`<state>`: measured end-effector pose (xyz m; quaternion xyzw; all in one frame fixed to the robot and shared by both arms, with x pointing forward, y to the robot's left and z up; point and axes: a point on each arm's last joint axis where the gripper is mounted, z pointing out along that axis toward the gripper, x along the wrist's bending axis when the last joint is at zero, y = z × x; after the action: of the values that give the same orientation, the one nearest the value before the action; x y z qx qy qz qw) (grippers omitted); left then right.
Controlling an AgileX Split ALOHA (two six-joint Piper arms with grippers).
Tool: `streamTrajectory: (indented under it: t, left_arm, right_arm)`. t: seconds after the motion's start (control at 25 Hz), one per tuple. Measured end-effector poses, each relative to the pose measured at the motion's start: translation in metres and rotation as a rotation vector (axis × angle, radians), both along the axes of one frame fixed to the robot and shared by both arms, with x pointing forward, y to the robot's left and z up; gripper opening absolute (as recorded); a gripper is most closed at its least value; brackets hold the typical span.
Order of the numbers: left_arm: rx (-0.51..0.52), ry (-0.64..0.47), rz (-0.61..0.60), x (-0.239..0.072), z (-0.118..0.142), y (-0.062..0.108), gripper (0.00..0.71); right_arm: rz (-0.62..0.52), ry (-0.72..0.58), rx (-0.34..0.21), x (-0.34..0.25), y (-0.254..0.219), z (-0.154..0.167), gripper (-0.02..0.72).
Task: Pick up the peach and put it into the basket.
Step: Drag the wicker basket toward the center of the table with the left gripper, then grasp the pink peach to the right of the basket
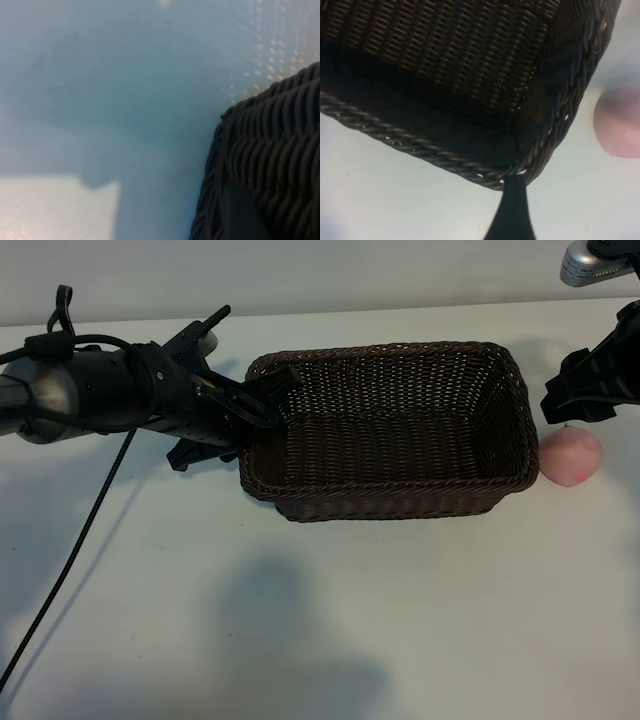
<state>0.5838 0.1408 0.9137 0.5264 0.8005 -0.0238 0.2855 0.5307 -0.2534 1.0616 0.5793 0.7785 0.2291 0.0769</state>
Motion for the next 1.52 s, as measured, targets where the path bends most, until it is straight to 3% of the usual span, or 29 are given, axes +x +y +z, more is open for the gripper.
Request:
streamTrajectory:
  t: [0.36, 0.44, 0.6, 0.68, 1.24, 1.36, 1.52]
  left_arm:
    - [0.005, 0.003, -0.013, -0.001, 0.0, 0.0, 0.346]
    - [0.012, 0.001, -0.03, -0.001, 0.0, 0.0, 0.423]
    - [0.018, 0.008, -0.06, -0.003, 0.004, -0.001, 0.665]
    - [0.021, -0.006, -0.073, -0.004, 0.01, 0.0, 0.698]
    - [0.087, -0.104, -0.229, -0.028, 0.08, 0.011, 0.668]
    - [0.102, -0.11, -0.231, -0.033, 0.096, 0.023, 0.66]
    - [0.172, -0.084, -0.238, -0.038, 0.111, 0.054, 0.645]
  right_arm:
    - [0.0, 0.0, 0.0, 0.0, 0.0, 0.0, 0.594]
    - [0.0, 0.0, 0.0, 0.0, 0.0, 0.0, 0.594]
    - [0.0, 0.0, 0.0, 0.0, 0.0, 0.0, 0.594]
    - [0.0, 0.0, 0.0, 0.0, 0.0, 0.0, 0.594]
    - [0.0, 0.0, 0.0, 0.0, 0.0, 0.0, 0.594]
    - [0.0, 0.0, 0.0, 0.0, 0.0, 0.0, 0.594]
    - [0.0, 0.0, 0.0, 0.0, 0.0, 0.0, 0.594]
